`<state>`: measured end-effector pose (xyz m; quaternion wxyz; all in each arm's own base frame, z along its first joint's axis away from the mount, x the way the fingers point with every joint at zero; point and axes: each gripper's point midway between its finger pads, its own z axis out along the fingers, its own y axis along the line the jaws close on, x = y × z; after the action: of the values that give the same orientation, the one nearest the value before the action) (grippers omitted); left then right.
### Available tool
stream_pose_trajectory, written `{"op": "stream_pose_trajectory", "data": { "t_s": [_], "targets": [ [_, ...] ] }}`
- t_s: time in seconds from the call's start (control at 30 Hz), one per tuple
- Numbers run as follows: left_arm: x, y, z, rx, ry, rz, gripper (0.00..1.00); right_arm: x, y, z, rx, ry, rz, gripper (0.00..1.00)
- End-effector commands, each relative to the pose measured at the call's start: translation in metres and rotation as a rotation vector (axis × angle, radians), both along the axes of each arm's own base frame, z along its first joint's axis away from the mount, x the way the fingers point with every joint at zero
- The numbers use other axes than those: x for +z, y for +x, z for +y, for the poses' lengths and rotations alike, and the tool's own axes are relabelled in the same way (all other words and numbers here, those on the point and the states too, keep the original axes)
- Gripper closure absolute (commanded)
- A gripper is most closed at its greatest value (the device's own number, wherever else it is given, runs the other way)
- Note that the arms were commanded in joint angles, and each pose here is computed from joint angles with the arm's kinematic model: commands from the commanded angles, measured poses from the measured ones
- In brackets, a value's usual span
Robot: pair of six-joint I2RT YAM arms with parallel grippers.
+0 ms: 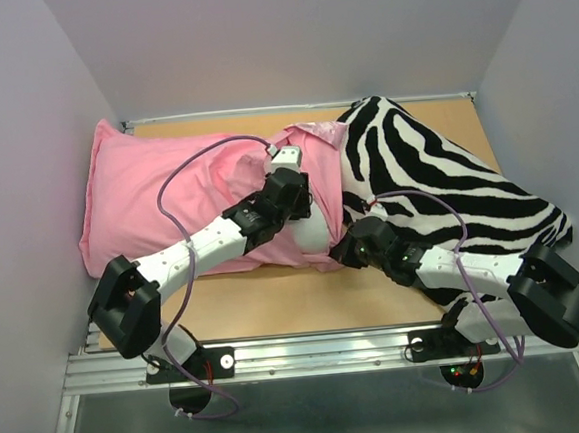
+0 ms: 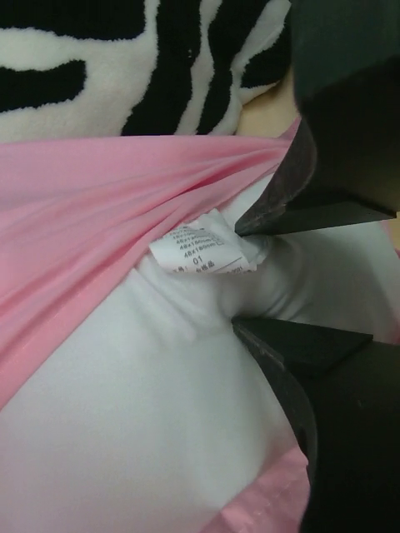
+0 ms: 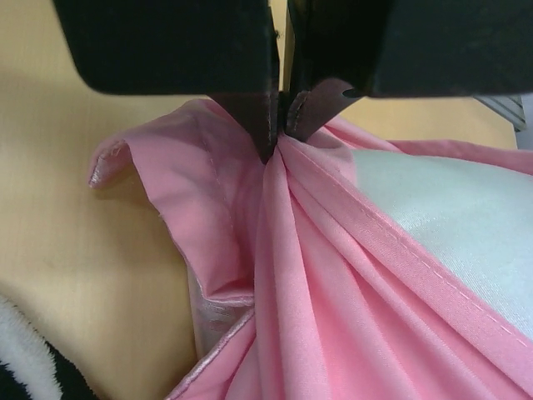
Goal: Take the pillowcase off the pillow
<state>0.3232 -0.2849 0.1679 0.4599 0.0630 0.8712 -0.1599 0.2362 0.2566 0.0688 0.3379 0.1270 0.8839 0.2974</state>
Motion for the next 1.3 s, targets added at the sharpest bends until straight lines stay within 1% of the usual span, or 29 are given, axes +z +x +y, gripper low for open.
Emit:
{"op": "stream_pose_trajectory", "data": {
  "t_s": [0.0, 0.07, 0.1, 0.13, 0.17, 0.2, 0.27, 0.43, 0.53, 0.73, 0.77, 0.8, 0.83, 0.87, 0.9, 0.93, 0.97, 1.07, 1.1, 1.13, 1.17, 1.23, 1.27],
  "targets": [
    [0.024, -0.027, -0.006, -0.045, 0.053, -0.053, 0.28, 0.002, -0.009, 0.004, 0.070, -0.008, -0.011, 0.99],
    [0.023, -0.031, -0.008, -0.027, 0.073, -0.056, 0.25, 0.004, -0.009, 0.005, 0.073, -0.002, -0.014, 0.99],
    [0.024, -0.036, -0.013, -0.018, 0.071, -0.058, 0.18, 0.005, -0.008, 0.006, 0.074, 0.005, -0.017, 0.99],
    [0.020, -0.039, -0.015, -0.022, 0.092, -0.048, 0.08, 0.008, -0.008, 0.007, 0.073, 0.010, -0.020, 0.99],
    [0.017, -0.044, -0.019, -0.027, 0.101, -0.045, 0.07, 0.009, -0.007, 0.008, 0.072, 0.013, -0.022, 0.99],
    [0.012, -0.050, -0.026, -0.028, 0.109, -0.040, 0.01, 0.009, -0.008, 0.008, 0.073, 0.016, -0.021, 0.99],
    [0.006, -0.058, -0.028, -0.025, 0.126, -0.030, 0.01, 0.013, -0.007, 0.010, 0.076, 0.023, -0.029, 0.99],
    [-0.028, -0.067, -0.015, 0.019, 0.236, 0.017, 0.01, 0.018, -0.007, 0.009, 0.075, 0.036, -0.038, 1.00],
    [-0.046, -0.073, -0.013, -0.009, 0.259, 0.041, 0.01, 0.021, -0.008, 0.008, 0.073, 0.038, -0.047, 0.99],
    [-0.060, -0.066, -0.001, 0.036, 0.340, 0.034, 0.02, 0.023, -0.007, 0.009, 0.072, 0.045, -0.049, 0.99],
    [-0.064, -0.062, 0.000, 0.047, 0.348, 0.037, 0.06, 0.024, -0.007, 0.009, 0.073, 0.046, -0.052, 0.99],
    [-0.066, -0.059, 0.001, 0.044, 0.356, 0.037, 0.15, 0.025, -0.008, 0.009, 0.075, 0.047, -0.051, 1.00],
    [-0.066, -0.056, -0.001, 0.039, 0.354, 0.038, 0.37, 0.028, -0.007, 0.009, 0.074, 0.051, -0.054, 0.99],
    [-0.068, -0.053, 0.001, 0.042, 0.364, 0.039, 0.51, 0.033, -0.007, 0.009, 0.074, 0.060, -0.064, 0.99],
    [-0.067, -0.049, 0.005, 0.052, 0.372, 0.036, 0.69, 0.034, -0.007, 0.008, 0.072, 0.058, -0.066, 0.99],
    [-0.063, -0.041, 0.014, 0.087, 0.380, 0.029, 1.00, 0.034, -0.007, 0.006, 0.069, 0.048, -0.064, 0.99],
    [-0.060, -0.039, 0.019, 0.095, 0.387, 0.027, 1.00, 0.037, -0.007, 0.006, 0.067, 0.048, -0.069, 0.99],
    [-0.032, -0.030, 0.032, 0.133, 0.339, -0.012, 1.00, 0.038, -0.006, 0.002, 0.055, 0.031, -0.071, 1.00],
    [-0.015, -0.027, 0.038, 0.147, 0.300, -0.034, 1.00, 0.037, -0.006, 0.001, 0.053, 0.027, -0.068, 0.99],
    [-0.008, -0.023, 0.045, 0.167, 0.286, -0.037, 1.00, 0.032, -0.007, -0.001, 0.046, 0.014, -0.059, 0.99],
    [0.009, -0.021, 0.051, 0.181, 0.250, -0.061, 1.00, 0.028, -0.008, -0.003, 0.040, 0.007, -0.048, 0.99],
    [0.028, -0.018, 0.060, 0.202, 0.223, -0.087, 1.00, 0.014, -0.010, -0.007, 0.034, -0.019, -0.018, 1.00],
    [0.045, -0.015, 0.068, 0.214, 0.196, -0.110, 1.00, 0.008, -0.012, -0.008, 0.026, -0.023, 0.000, 0.99]
  ]
}}
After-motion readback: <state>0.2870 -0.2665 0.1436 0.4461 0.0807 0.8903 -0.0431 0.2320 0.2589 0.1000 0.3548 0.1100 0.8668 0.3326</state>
